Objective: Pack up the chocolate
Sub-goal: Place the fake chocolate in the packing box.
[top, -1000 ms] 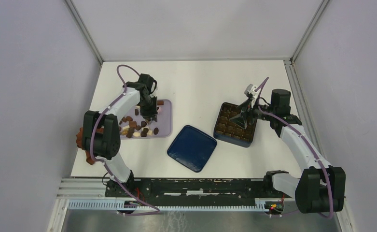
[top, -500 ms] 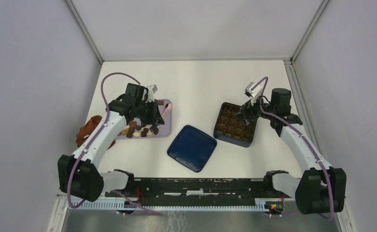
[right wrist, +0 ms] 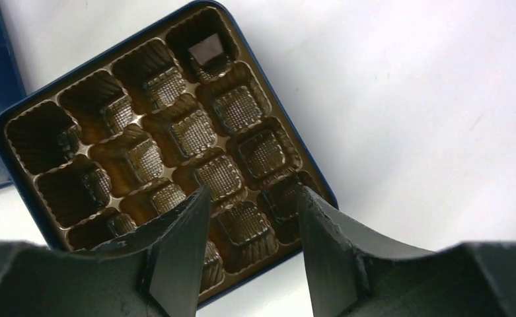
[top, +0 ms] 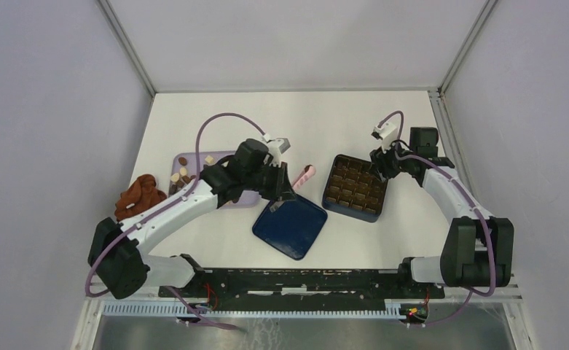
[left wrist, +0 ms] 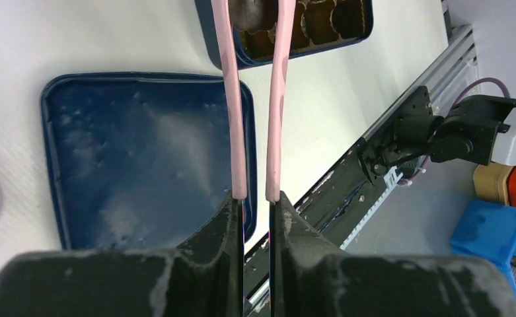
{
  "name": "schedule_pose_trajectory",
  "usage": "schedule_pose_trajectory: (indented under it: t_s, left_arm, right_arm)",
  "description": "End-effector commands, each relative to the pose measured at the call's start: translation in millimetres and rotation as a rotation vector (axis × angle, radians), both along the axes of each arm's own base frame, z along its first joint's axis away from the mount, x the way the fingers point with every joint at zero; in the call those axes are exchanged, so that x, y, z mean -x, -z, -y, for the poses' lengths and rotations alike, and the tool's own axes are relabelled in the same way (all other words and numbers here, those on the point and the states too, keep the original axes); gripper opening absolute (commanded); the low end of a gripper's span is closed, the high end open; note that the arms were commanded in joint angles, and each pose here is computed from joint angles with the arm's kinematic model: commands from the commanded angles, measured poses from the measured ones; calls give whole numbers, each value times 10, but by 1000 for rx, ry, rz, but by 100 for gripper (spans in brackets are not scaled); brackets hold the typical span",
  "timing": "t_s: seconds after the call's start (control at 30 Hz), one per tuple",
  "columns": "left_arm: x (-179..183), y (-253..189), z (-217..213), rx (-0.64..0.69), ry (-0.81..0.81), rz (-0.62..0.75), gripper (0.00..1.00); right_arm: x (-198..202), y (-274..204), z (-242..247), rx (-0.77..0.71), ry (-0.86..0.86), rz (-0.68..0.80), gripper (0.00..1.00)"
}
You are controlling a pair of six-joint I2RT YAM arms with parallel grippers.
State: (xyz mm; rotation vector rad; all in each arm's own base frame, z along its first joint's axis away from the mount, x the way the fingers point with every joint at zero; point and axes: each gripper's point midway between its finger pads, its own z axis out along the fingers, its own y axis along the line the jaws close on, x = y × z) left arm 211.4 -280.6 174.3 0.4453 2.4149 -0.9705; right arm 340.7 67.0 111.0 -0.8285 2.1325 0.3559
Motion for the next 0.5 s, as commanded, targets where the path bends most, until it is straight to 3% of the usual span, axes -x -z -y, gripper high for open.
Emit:
schedule_pose_trajectory:
  t_s: [0.0, 0.27, 0.47]
  left_arm:
    - [-311, -271, 409, 61, -55, 93, 5]
    - [-552, -56, 1175, -16, 19, 101, 6]
    - [-707, 291, 1464, -116, 28, 77, 6]
  right_arm:
    - [-84, -237, 111, -38, 23, 75, 57]
    - [-139, -396, 317, -49, 145, 172, 62]
    - [-149, -525, 351, -53, 176, 219, 66]
